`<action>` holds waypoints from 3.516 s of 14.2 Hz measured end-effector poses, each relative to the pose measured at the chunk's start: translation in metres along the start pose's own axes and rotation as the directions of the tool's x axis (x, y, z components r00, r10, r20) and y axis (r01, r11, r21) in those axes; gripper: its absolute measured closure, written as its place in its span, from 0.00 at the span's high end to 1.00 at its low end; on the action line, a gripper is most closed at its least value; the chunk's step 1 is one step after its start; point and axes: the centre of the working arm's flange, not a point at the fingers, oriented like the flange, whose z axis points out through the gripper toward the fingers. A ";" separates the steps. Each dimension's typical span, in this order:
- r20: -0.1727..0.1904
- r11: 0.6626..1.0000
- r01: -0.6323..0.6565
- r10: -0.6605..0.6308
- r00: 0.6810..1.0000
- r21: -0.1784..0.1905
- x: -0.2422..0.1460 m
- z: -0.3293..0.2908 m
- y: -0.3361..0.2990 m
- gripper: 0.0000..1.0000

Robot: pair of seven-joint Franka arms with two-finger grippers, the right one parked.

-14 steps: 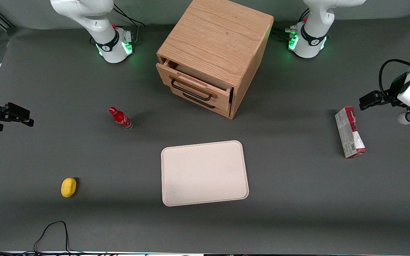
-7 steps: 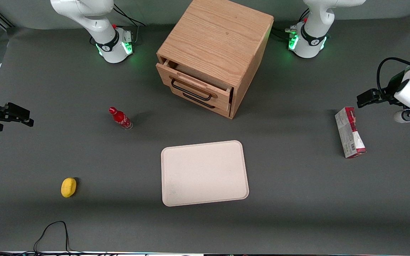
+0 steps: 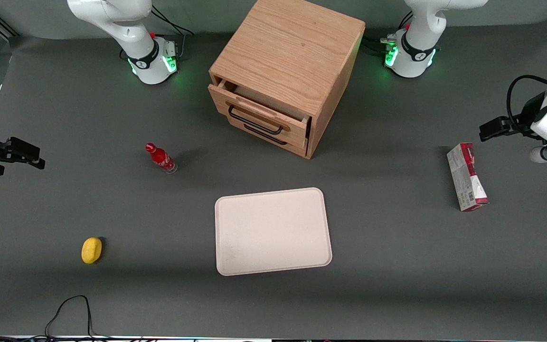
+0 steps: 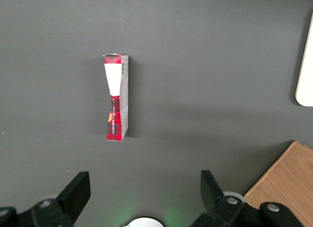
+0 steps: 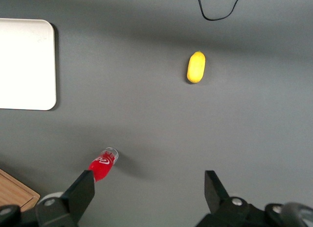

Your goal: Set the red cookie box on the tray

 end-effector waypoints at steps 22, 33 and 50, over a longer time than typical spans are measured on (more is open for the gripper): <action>0.034 1.000 -0.007 0.008 0.999 -0.014 0.056 0.315 -0.096 0.99; 0.037 1.000 -0.005 0.006 0.999 -0.015 0.046 0.340 -0.091 0.37; 0.090 0.994 -0.105 0.105 0.990 0.002 0.024 -0.015 -0.007 0.03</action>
